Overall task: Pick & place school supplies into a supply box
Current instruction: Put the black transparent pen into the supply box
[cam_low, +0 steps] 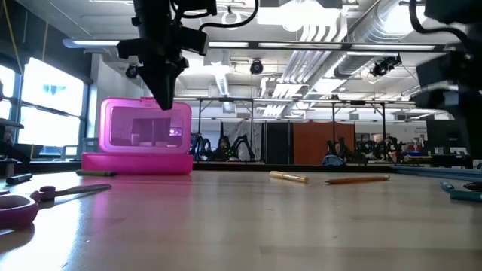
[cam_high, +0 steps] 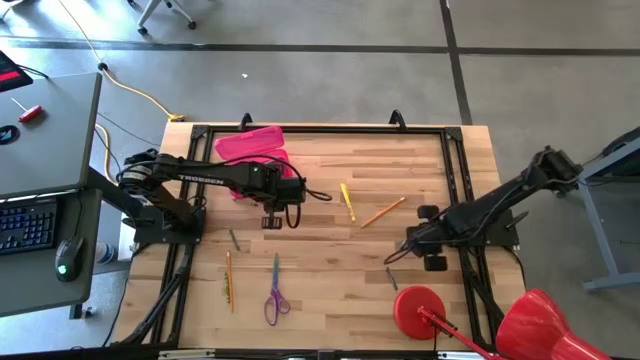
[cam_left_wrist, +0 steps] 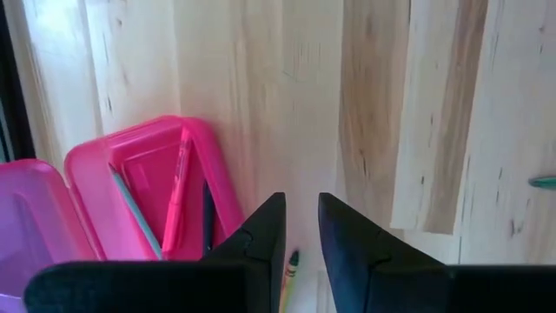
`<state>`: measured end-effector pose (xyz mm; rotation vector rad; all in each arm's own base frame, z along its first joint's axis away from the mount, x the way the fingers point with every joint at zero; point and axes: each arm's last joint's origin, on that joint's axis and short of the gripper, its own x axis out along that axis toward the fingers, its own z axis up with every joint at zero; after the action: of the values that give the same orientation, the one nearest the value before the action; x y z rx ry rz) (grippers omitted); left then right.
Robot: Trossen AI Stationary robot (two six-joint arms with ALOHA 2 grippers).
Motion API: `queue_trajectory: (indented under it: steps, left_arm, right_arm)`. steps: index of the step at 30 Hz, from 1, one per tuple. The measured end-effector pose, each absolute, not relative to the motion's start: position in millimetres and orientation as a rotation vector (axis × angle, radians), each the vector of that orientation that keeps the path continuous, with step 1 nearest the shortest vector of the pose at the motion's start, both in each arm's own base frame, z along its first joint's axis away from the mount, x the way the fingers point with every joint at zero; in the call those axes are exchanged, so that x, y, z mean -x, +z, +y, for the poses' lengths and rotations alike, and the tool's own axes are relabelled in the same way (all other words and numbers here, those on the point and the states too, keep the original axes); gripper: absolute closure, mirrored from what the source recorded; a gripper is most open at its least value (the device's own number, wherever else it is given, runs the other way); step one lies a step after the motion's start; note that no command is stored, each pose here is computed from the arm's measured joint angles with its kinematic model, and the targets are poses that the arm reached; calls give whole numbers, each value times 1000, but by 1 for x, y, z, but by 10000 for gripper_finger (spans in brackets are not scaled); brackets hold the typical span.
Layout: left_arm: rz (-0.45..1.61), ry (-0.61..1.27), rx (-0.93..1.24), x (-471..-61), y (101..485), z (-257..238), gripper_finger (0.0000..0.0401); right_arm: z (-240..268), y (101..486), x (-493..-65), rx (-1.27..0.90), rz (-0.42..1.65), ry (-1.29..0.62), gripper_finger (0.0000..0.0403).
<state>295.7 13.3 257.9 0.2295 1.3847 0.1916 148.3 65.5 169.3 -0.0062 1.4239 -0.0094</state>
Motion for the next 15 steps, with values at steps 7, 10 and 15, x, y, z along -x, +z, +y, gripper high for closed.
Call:
queue_trajectory:
  steps: [7, 10, 15]
  left_arm:
    - [1378, 198, -230, -296, 258, 13, 300]
    - [1375, 207, -220, -296, 258, 14, 300]
    - [1374, 195, -194, -297, 258, 13, 300]
  right_arm:
    - [65, 160, -145, -15, 1366, 71, 308]
    - [64, 160, -145, 11, 1360, 37, 308]
    - [62, 160, -146, 35, 1338, -15, 308]
